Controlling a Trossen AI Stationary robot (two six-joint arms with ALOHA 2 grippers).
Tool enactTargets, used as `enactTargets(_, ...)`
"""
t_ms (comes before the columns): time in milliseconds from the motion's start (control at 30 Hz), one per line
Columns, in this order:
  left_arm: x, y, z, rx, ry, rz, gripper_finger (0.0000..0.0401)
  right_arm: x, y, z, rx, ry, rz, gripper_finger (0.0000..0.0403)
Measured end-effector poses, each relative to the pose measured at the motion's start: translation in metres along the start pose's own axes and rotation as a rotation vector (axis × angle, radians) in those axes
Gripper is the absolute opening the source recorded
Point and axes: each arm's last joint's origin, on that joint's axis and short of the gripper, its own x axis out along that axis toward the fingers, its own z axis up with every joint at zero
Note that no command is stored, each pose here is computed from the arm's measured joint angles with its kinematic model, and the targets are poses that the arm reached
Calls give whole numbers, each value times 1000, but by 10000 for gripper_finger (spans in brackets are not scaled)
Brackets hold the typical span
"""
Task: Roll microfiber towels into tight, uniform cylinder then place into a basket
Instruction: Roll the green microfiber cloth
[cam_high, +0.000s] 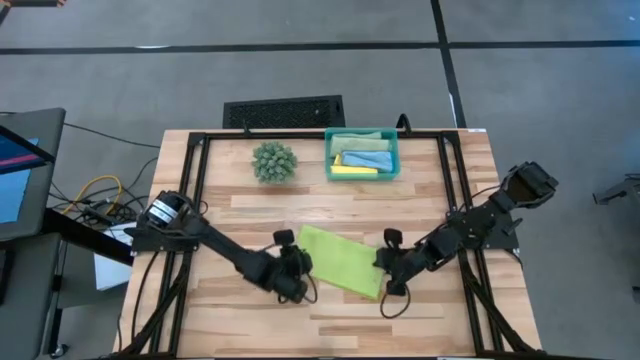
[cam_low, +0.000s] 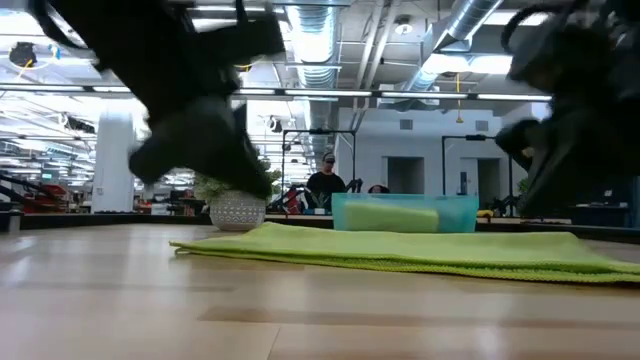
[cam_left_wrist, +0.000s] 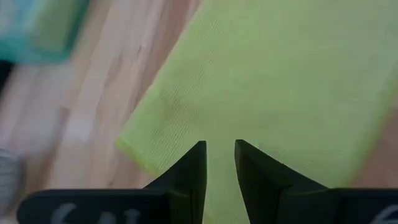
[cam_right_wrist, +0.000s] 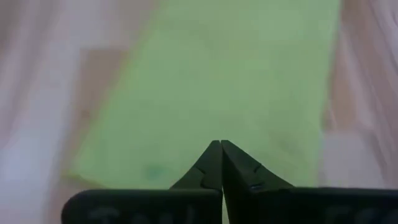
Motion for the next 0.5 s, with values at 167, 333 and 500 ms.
enactTargets(167, 29, 24, -9, -35, 49, 63, 77, 5, 0, -9, 48, 93, 149, 17)
enactTargets(333, 43, 51, -4, -60, 87, 197, 77, 18, 13, -3, -3, 7, 288, 19)
enactTargets(500, 31, 53, 13, -101, 50, 200, 72, 25, 20, 15, -122, -34, 300, 16)
